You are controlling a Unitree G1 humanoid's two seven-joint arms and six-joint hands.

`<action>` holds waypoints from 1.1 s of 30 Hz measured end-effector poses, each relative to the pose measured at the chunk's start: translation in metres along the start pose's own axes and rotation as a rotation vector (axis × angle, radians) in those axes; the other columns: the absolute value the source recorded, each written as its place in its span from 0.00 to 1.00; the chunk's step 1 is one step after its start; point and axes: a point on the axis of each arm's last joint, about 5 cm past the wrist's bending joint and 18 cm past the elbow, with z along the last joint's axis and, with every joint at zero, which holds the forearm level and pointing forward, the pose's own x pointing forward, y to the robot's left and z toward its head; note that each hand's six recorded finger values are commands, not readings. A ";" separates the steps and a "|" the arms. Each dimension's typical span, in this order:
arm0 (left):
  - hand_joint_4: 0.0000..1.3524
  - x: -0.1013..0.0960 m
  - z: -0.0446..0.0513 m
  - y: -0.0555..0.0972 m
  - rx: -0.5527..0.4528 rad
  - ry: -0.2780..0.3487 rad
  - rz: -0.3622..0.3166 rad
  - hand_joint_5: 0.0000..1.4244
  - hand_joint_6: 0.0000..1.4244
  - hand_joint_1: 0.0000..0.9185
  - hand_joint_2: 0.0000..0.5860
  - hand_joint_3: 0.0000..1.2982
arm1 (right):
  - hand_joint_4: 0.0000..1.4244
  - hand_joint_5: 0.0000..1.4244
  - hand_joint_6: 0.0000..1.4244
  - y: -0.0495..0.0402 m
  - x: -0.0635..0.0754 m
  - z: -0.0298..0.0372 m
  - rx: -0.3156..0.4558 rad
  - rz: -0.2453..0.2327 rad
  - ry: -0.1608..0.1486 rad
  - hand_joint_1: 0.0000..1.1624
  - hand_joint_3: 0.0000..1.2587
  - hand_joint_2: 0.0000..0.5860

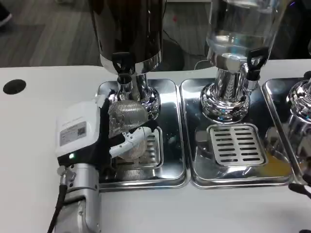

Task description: Grasp the cup under the faucet to collect the drink, then remove the cup.

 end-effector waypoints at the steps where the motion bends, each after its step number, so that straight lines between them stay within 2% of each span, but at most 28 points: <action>1: 0.02 0.000 -0.0002 0.000 -0.002 0.000 0.002 0.36 0.44 0.00 0.02 0.08 | 0.03 0.03 0.01 0.0000 0.000 0.0000 0.000 0.000 -0.001 0.48 0.14 0.81; 7: 0.02 -0.001 -0.0020 0.005 -0.048 -0.007 0.038 0.37 0.45 0.00 0.02 0.10 | 0.03 0.03 0.01 0.0003 0.002 -0.0001 0.001 -0.001 -0.008 0.48 0.14 0.81; 11: 0.09 -0.007 0.0011 0.016 -0.093 -0.057 0.095 0.42 0.50 0.00 0.05 0.16 | 0.03 0.03 0.01 0.0009 0.004 -0.0003 0.004 0.001 -0.014 0.48 0.14 0.81; 16: 0.18 -0.019 0.0061 0.042 -0.141 -0.145 0.199 0.48 0.57 0.02 0.10 0.24 | 0.03 0.03 0.01 0.0022 0.007 -0.0005 0.009 0.004 -0.020 0.48 0.14 0.81; 19: 0.20 -0.026 0.0134 0.063 -0.164 -0.216 0.265 0.50 0.59 0.02 0.10 0.26 | 0.03 0.03 0.01 0.0038 0.009 -0.0005 0.015 0.007 -0.024 0.48 0.14 0.81; 24: 0.22 -0.030 0.0201 0.084 -0.182 -0.273 0.328 0.52 0.61 0.02 0.10 0.27 | 0.03 0.03 0.01 0.0052 0.010 -0.0001 0.021 0.011 -0.029 0.48 0.14 0.81; 28: 0.23 -0.029 0.0241 0.088 -0.164 -0.296 0.323 0.54 0.62 0.02 0.10 0.28 | 0.03 0.03 0.01 0.0053 0.010 0.0001 0.021 0.011 -0.027 0.48 0.14 0.81; 33: 0.26 -0.024 0.0287 0.089 -0.176 -0.295 0.295 0.55 0.62 0.03 0.10 0.30 | 0.03 0.03 0.01 0.0049 0.007 0.0002 0.027 0.007 -0.021 0.48 0.14 0.81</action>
